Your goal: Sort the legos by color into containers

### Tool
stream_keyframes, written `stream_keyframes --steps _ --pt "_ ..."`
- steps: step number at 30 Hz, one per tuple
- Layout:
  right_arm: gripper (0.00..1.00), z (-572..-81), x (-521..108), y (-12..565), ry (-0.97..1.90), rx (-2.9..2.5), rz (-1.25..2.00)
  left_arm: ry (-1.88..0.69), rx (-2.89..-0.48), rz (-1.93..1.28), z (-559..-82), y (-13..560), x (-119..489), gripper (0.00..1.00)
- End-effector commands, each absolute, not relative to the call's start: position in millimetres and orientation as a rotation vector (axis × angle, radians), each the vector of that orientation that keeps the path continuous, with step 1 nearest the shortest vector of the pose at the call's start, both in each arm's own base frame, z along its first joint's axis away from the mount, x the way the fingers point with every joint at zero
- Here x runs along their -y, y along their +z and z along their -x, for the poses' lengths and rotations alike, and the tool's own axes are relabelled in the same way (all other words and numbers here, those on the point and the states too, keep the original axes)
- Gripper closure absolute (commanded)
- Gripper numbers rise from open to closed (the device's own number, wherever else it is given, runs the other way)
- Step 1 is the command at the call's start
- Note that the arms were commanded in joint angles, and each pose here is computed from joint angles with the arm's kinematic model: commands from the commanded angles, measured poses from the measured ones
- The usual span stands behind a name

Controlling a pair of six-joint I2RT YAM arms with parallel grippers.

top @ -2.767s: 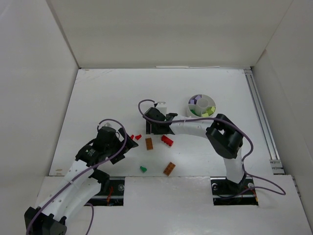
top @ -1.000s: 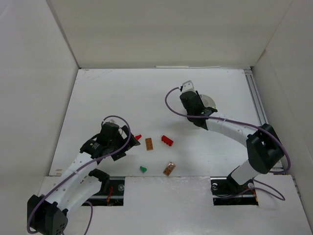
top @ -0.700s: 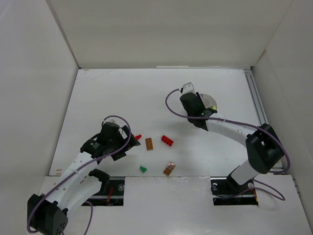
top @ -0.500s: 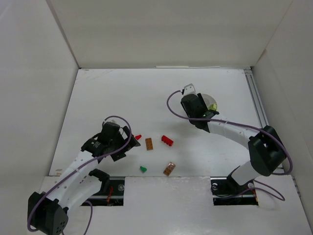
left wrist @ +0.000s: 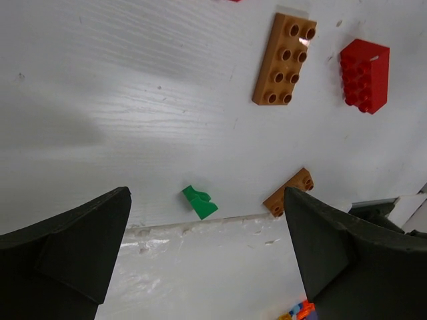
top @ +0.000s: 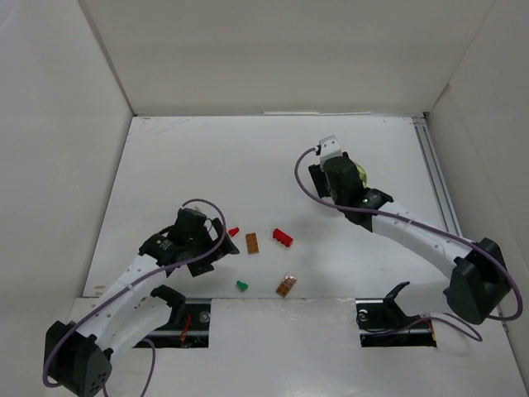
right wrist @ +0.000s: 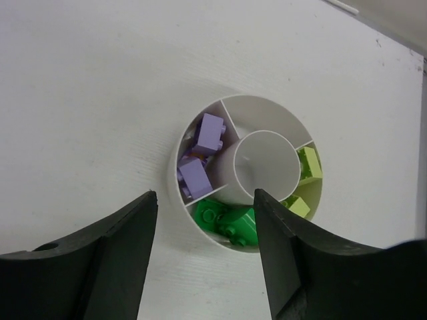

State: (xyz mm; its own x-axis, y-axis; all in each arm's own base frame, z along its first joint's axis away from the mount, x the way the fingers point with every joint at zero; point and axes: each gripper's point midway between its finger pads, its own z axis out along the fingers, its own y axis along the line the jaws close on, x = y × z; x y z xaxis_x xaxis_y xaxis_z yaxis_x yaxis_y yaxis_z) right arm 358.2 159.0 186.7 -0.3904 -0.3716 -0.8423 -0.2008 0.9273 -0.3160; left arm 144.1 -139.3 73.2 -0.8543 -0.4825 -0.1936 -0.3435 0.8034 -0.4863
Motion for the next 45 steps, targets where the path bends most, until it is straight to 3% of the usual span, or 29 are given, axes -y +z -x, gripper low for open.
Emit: stream_keyframes --steps 1,15,17,19,23,37,42,45 --pt "0.35 -345.2 -176.7 210.7 -0.01 -1.919 0.44 -0.659 -2.695 0.552 -140.9 85.3 147.4 0.04" --pt "0.33 -301.3 -168.2 197.6 0.135 -1.909 0.433 -0.355 -2.877 0.46 -99.8 54.8 171.1 0.21" --pt "0.33 -300.1 -165.3 195.8 0.126 -1.91 0.428 -0.331 -2.875 0.517 -99.7 49.6 169.2 0.25" --pt "0.33 -299.3 -165.1 198.7 0.135 -1.904 0.415 -0.377 -2.863 0.571 -101.7 48.1 176.0 0.37" --pt "0.33 -295.7 -158.4 187.9 0.111 -1.947 0.392 -0.469 -2.847 0.661 -102.6 45.4 190.1 0.43" --pt "0.32 -284.0 -140.9 210.1 0.117 -1.879 0.309 -0.304 -2.927 0.794 -76.7 24.9 187.1 0.46" --pt "0.32 -280.3 -138.4 217.8 0.134 -1.86 0.29 -0.242 -2.914 0.843 -78.6 17.7 183.4 0.51" --pt "0.32 -277.3 -136.1 216.9 0.134 -1.86 0.29 -0.223 -2.916 0.858 -78.9 13.8 184.0 0.59"
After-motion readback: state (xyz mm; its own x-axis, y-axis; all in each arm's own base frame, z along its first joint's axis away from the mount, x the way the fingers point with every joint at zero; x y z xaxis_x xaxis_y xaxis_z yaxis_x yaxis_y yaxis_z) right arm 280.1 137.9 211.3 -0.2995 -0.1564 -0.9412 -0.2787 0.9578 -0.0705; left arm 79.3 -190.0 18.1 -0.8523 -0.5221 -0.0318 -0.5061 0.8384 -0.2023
